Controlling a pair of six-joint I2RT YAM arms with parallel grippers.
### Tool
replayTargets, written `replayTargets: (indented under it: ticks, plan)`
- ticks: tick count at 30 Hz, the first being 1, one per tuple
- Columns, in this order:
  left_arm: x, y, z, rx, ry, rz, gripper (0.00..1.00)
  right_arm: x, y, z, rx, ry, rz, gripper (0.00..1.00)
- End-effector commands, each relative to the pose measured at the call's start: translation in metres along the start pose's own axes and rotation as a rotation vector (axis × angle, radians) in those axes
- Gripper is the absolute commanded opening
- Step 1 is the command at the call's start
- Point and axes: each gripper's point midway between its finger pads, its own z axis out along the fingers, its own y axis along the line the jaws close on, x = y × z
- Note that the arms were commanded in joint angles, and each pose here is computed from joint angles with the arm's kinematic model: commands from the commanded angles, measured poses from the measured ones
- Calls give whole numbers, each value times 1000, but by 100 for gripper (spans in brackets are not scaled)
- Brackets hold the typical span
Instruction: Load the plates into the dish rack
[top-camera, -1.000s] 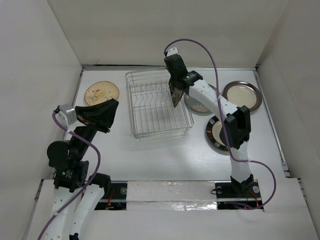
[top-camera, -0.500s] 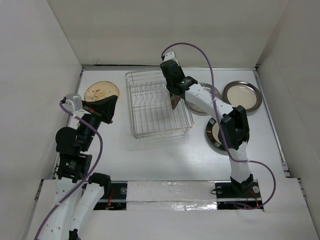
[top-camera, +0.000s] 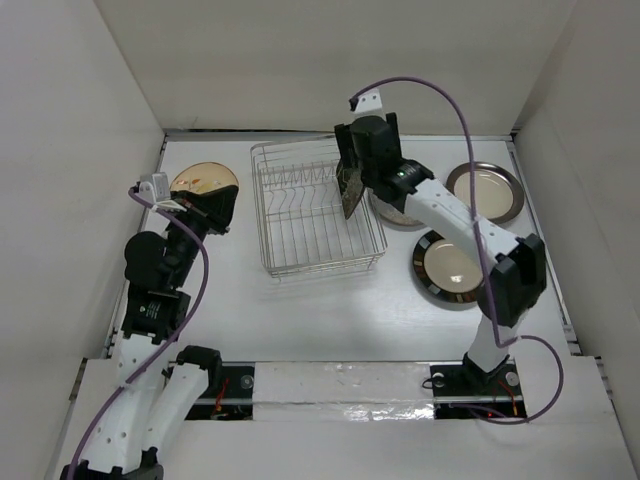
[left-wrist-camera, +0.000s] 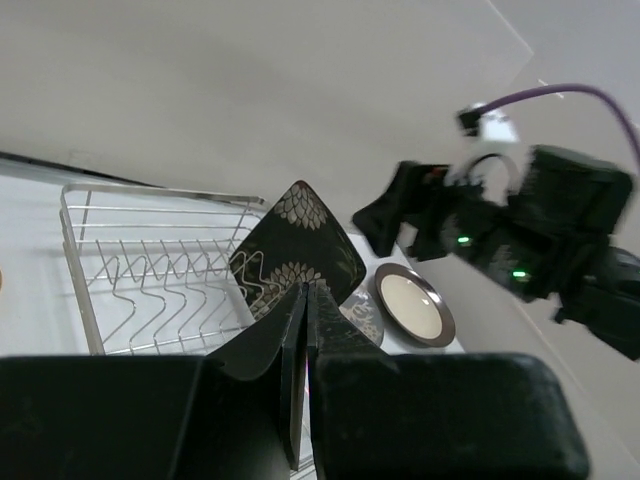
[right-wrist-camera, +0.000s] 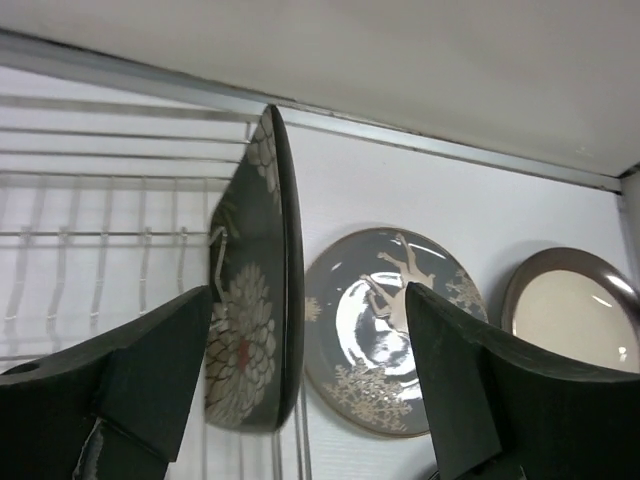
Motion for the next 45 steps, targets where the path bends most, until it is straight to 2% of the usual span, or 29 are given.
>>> replayTargets:
  ticks: [1,3,4,5,6,7,10,13,14,16,17,20,25,30,37,42,45]
  plan:
    - [1,-5,7,41,-8,-29,0,-52,-11,-47,-122,-169,214,83]
    - [1,-3,6,41,-24,-48,0,-49,-12,-64,-182,-195,265,75]
    - [2,-2,6,38,-33,-63,0,-54,-12,-74,-219,-234,306,65]
    - [4,1,8,29,-37,-86,0,-45,-13,-93,-287,-252,342,27]
    - [10,6,12,13,-22,-92,0,-42,-16,-102,-305,-266,368,10]
    - [15,11,16,-1,-3,-97,0,-44,-20,-111,-324,-295,410,0]
    - [35,29,29,-63,52,-132,0,-27,-17,-145,-447,-329,483,0]
    - [53,56,42,-156,76,-181,16,-5,-14,-164,-511,-309,477,3]
    - [52,66,45,-206,60,-180,28,0,-15,-165,-509,-299,472,9]
    - [56,95,49,-310,54,-193,40,13,-20,-172,-513,-288,473,23]
    - [55,107,48,-361,43,-201,46,18,-20,-174,-519,-280,471,37]
    - [48,152,44,-496,-7,-213,54,37,-25,-180,-517,-261,459,49]
    - [59,223,30,-636,28,-261,54,60,-39,-183,-496,-254,455,50]
    - [79,294,14,-738,61,-388,54,68,-34,-185,-568,-238,476,50]
    - [100,347,30,-839,148,-378,55,72,-29,-184,-588,-220,475,50]
    - [108,382,34,-936,158,-367,54,74,-33,-180,-565,-214,479,50]
    - [113,393,40,-940,152,-372,54,75,-31,-180,-576,-210,479,50]
